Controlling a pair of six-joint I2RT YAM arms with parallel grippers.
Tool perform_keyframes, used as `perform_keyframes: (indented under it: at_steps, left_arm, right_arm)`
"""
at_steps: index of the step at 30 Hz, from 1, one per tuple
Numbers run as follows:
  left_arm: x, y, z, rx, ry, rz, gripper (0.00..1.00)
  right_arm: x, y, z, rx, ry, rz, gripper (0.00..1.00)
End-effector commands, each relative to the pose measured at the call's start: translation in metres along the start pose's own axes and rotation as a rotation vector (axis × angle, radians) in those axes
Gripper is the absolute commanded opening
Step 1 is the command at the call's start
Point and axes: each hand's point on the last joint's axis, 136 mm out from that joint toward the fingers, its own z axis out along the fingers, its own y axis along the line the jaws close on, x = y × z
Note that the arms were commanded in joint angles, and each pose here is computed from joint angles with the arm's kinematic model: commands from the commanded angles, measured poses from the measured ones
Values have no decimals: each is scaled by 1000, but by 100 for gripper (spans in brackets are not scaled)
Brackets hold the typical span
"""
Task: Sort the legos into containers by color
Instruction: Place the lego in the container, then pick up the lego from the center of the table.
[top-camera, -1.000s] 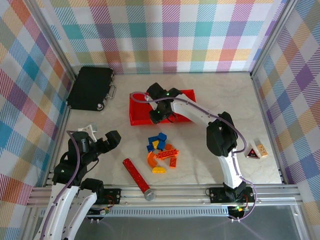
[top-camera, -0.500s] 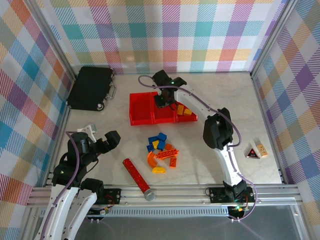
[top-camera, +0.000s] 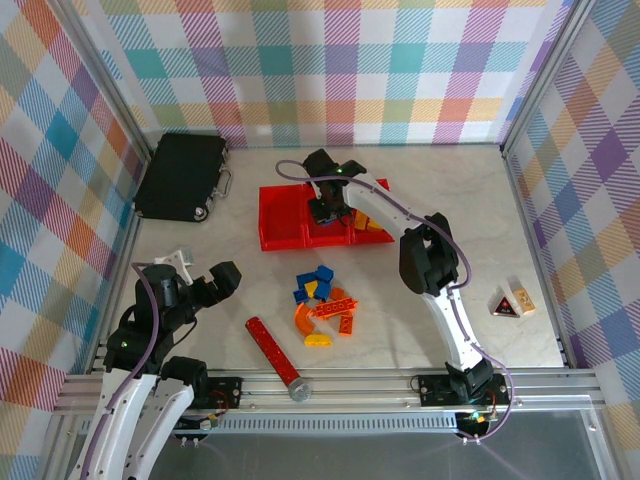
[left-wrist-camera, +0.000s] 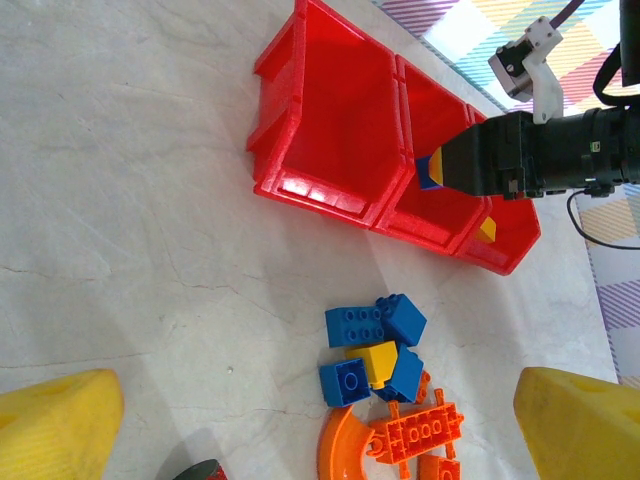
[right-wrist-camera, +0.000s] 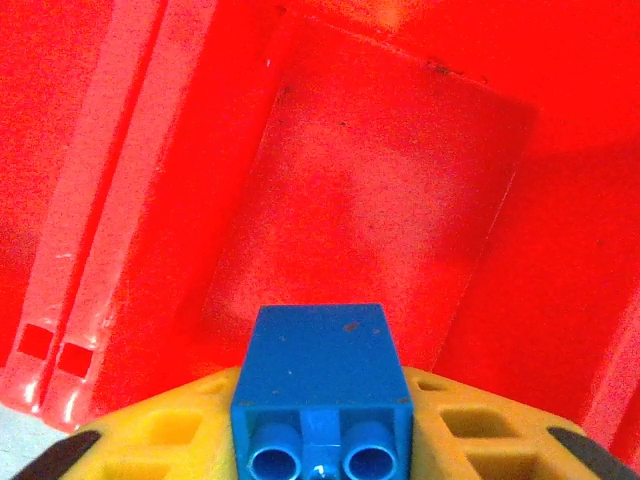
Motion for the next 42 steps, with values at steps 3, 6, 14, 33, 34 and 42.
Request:
perform_keyframes:
  at_steps: [3,6,14,33,34,42]
  left_arm:
    - [0,1,-3,-9,-3,-6,100]
    - [1,0,-2,-6,2,-6,100]
    - [4,-2,0,3,23,-5,100]
    - [13,-3,11,1,83,1,100]
    - [13,-2,11,0,82,1,100]
    - [11,-4,7,5,67,5,100]
  right_arm:
    - [2,-2,-9,7,-1,18,45]
    - [1,-1,-16,-1,-8,20,49]
    - [0,6,-49,-51,-47,50,55]
    - [104,38,-74,-209,-17,86,60]
    - [109,38,-70,-206,-7,71,60]
    - [135,51,-38,-158,50,-151,67]
